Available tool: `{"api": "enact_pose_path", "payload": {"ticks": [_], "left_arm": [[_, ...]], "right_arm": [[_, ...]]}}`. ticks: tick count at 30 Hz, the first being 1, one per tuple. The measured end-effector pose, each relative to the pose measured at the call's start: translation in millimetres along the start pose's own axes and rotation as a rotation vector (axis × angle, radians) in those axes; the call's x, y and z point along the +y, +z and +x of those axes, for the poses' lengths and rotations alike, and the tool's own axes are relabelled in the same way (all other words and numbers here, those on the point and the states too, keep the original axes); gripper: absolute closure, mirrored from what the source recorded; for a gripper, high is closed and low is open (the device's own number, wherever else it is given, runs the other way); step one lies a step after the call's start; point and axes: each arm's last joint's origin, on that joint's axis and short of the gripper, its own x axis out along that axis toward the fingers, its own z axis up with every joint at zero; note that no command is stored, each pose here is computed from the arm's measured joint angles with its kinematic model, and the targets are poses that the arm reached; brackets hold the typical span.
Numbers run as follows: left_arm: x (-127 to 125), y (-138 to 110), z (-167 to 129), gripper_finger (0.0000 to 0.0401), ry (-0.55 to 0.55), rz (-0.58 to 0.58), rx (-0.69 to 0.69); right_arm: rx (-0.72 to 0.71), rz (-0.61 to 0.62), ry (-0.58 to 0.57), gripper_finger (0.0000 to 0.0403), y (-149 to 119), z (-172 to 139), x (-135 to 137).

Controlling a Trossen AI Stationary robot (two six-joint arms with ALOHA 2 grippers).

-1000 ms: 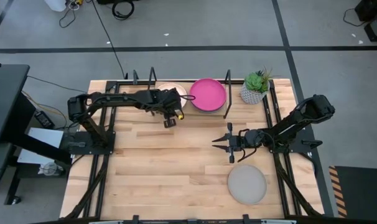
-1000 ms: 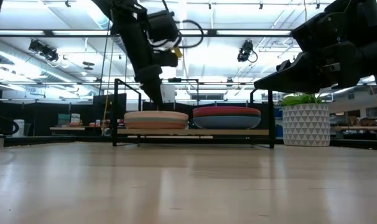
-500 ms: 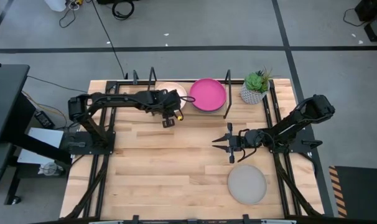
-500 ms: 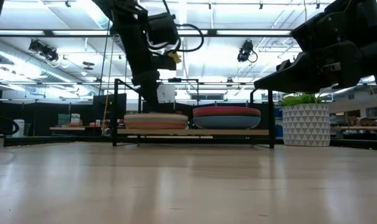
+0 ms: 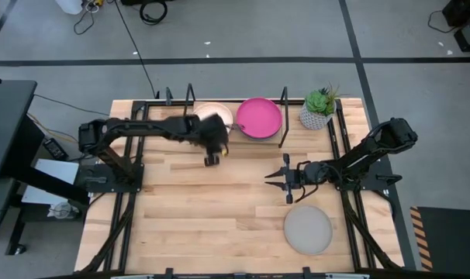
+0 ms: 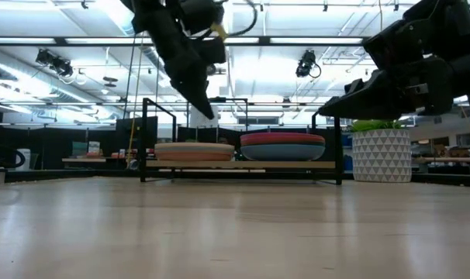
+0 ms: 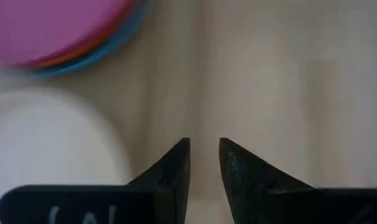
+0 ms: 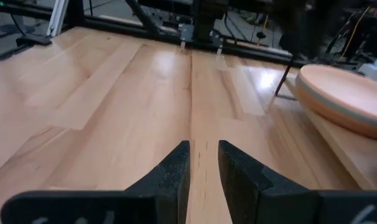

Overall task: Place and stack plates onto a shelf
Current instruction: Stack the gray plate onto the white plate

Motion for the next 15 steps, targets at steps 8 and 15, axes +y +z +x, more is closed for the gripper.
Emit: {"api": "enact_pose_path", "payload": {"ticks": [8,15], "left_arm": [[-69,11,3,0.0308,-0.060,0.229,-0.053],[-86,7,-3,0.0308,-0.056,0.309,-0.029]], "right_arm": [[0.057,0.051,-0.003,0.0314,0,1,10],[0.330,-0.034,0.008,0.0314,22,24,35]]}}
